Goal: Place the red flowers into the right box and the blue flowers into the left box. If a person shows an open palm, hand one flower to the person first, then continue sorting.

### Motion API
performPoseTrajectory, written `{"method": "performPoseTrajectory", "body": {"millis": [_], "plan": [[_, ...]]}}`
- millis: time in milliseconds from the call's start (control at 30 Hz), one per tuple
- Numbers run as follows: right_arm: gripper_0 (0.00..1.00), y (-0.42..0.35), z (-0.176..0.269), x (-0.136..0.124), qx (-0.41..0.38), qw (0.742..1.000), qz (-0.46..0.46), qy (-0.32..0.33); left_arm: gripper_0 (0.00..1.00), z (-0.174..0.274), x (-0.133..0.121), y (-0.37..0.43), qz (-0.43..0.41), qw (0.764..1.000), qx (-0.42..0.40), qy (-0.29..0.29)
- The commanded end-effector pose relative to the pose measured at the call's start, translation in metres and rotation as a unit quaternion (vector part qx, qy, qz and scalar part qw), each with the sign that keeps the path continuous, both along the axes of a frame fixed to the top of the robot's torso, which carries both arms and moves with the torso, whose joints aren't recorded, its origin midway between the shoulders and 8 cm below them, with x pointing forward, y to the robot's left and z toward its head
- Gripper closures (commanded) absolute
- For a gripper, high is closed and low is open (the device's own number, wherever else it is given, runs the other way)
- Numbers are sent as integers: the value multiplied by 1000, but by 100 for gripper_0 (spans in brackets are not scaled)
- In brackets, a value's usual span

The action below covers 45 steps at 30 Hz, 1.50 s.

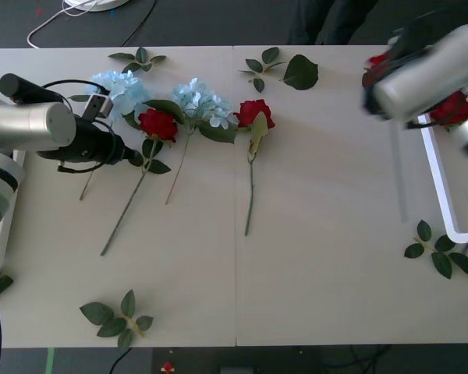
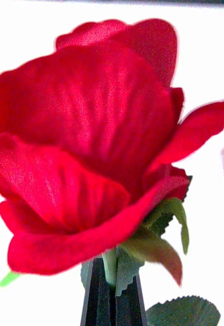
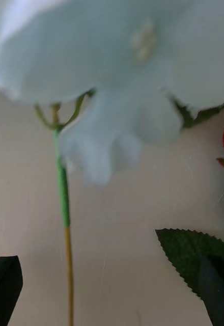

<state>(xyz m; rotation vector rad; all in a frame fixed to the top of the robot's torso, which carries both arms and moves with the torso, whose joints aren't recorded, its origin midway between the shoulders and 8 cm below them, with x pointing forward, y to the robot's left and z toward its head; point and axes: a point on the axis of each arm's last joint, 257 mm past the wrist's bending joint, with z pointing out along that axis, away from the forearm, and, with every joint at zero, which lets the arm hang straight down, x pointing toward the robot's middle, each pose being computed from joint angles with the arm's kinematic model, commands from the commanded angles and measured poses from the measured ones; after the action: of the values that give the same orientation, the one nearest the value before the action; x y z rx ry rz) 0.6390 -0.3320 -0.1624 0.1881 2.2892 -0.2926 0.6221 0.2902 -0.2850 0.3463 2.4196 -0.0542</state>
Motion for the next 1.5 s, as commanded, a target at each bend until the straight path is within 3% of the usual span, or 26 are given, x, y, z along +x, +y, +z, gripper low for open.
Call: {"method": "performPoseTrajectory", "body": {"millis": [33,233,367,567,800,1200,1500], "plan": [[100,-76,55,-4,-53,998,1,-15,0,19,20,-19,-26,999,20,-31],[100,-128,88,-10,-26,998,16,-51,0,16,19,-16,-23,999,21,-31],[100,-129,125,2,14,987,57,-147,0,16,20,-14,-22,999,22,-31],[100,-86,171,11,62,954,125,-267,0,16,20,-14,-22,999,22,-31],[100,10,235,17,118,890,200,-394,0,16,20,-14,-22,999,22,-31],[100,136,319,5,100,817,293,-486,0,16,20,-14,-22,999,22,-31],[100,170,340,-3,79,787,312,-526,0,16,20,-14,-22,999,22,-31]]}}
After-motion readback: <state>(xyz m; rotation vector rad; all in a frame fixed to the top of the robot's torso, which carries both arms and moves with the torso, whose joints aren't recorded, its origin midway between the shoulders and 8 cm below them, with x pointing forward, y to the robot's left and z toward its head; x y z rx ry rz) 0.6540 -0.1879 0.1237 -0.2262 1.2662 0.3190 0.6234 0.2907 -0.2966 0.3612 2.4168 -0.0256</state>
